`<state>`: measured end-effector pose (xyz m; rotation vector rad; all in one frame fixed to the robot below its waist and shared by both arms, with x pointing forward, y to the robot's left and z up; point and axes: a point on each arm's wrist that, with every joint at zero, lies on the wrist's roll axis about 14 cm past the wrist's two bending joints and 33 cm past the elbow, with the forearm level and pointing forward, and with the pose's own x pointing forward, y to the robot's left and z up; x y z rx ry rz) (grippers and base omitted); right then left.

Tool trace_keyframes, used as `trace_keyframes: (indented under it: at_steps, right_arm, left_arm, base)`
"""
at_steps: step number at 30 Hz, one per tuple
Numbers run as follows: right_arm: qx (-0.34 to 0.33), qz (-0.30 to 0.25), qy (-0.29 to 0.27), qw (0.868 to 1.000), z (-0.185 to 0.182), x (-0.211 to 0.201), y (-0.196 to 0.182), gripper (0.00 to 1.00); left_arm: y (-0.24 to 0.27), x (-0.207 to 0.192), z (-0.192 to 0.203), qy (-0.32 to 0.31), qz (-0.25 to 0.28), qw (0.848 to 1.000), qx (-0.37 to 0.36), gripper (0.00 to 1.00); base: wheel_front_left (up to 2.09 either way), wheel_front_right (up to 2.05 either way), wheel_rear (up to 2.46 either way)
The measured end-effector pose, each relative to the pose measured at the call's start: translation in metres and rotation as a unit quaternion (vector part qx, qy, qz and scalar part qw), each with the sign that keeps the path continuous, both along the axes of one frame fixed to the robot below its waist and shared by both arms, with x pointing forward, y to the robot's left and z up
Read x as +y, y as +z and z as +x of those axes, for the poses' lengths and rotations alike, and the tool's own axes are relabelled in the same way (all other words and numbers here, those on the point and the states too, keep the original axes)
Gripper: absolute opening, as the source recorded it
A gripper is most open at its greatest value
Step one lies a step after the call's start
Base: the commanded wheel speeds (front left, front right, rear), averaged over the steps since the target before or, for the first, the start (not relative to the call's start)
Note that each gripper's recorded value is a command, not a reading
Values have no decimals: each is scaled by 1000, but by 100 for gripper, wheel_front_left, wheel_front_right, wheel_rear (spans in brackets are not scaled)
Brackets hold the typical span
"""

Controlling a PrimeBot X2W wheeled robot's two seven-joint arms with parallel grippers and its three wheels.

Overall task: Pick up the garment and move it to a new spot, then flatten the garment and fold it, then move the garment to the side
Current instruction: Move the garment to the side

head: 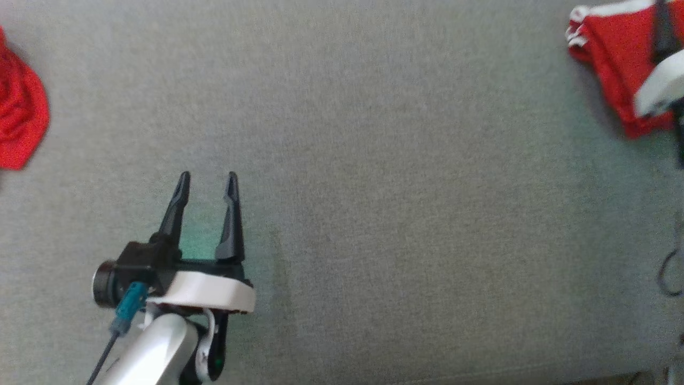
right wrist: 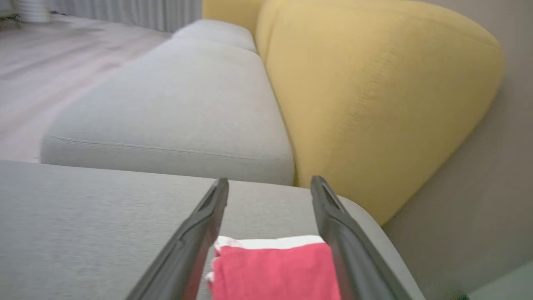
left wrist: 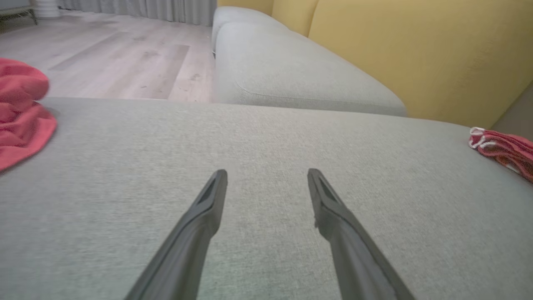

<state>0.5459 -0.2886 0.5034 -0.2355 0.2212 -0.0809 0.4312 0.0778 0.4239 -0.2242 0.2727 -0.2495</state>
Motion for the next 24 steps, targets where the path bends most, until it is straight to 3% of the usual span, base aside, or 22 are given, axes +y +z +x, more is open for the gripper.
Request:
trace_keyframes:
  at_steps: [10,20,24]
  right_arm:
    - [-65,81,66,992,-69,82,25,100]
    - [-65,107,82,989,-162,115,2,100]
    - [-50,143,89,984,-189,127,-13,100]
  left_arm:
    - [26,49,-37,81,2,997,-19,100]
    - [31,77,-96,126,1,992,-22,100]
    - [30,76,-111,129,-7,991,-21,100]
  base:
    - [0,0,0]
    - [0,0,0]
    - [0,0,0]
